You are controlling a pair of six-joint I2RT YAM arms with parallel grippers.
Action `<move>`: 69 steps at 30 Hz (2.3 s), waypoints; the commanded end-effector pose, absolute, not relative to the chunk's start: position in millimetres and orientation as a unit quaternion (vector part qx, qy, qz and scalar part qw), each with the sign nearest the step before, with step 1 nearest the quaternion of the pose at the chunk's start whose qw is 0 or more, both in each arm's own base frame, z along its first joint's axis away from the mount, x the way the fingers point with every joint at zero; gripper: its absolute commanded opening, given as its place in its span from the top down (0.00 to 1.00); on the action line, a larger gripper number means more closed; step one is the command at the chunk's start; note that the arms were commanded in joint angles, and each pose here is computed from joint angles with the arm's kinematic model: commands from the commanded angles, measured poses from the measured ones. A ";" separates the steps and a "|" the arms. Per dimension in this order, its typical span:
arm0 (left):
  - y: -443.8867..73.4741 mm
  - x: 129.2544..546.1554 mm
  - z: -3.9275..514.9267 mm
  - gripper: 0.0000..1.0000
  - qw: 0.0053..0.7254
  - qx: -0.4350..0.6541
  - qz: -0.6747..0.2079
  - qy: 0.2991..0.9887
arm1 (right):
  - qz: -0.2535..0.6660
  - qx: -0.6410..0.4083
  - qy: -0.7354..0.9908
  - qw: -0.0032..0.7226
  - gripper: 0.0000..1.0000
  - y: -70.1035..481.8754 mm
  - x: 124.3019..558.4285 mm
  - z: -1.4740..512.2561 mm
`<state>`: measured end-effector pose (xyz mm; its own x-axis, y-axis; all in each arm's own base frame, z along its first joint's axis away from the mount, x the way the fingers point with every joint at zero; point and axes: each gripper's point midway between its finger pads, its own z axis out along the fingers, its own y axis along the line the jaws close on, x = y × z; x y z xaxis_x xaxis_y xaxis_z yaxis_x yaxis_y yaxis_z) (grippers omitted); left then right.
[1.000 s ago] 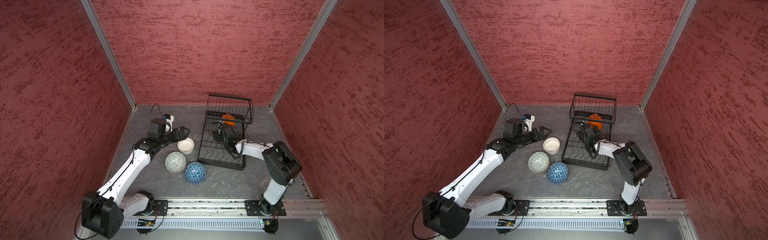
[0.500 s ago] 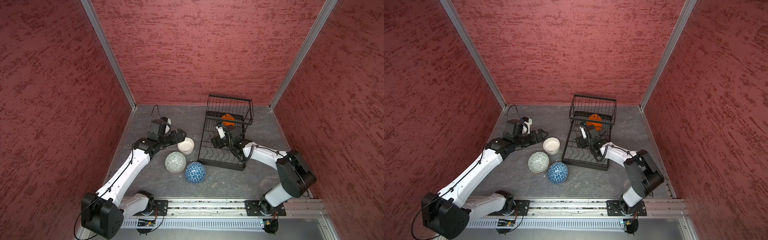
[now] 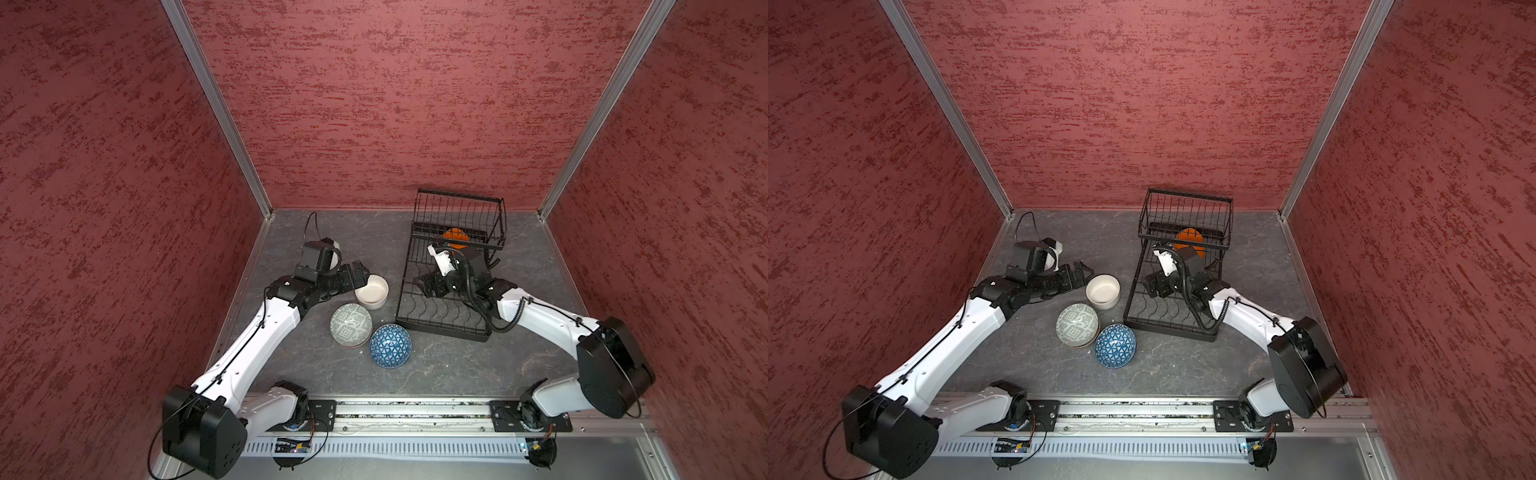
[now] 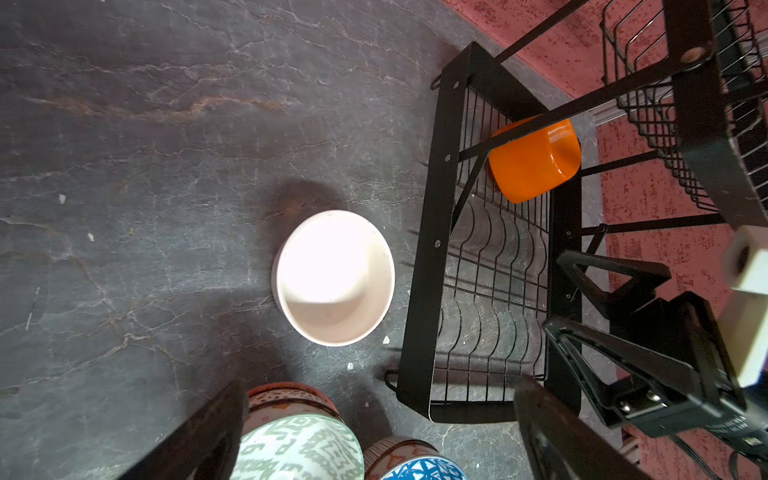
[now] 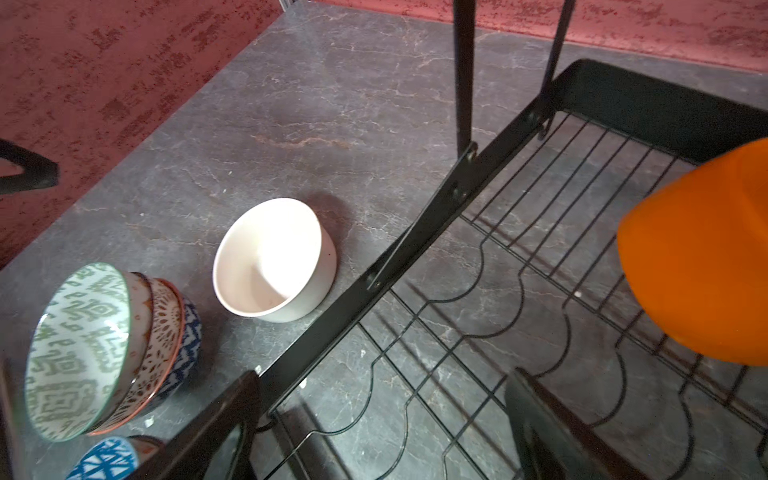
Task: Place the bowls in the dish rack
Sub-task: 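Open the right gripper and draw it back from the orange bowl, then lower the left gripper onto the white bowl's rim and close it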
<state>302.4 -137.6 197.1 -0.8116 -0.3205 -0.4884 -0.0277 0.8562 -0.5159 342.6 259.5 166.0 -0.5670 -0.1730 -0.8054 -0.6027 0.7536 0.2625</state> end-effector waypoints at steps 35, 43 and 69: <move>-129.7 367.8 86.6 0.32 0.138 -0.014 -0.042 0.989 | 0.302 -0.173 0.834 0.429 0.11 250.4 309.5 207.0; -129.9 375.9 64.7 0.43 0.122 -0.007 -0.021 0.992 | 0.268 -0.158 0.851 0.424 0.12 244.8 318.6 195.9; -129.6 376.0 41.0 0.80 0.114 -0.004 0.006 0.993 | 0.248 -0.154 0.860 0.418 0.12 242.1 321.0 184.1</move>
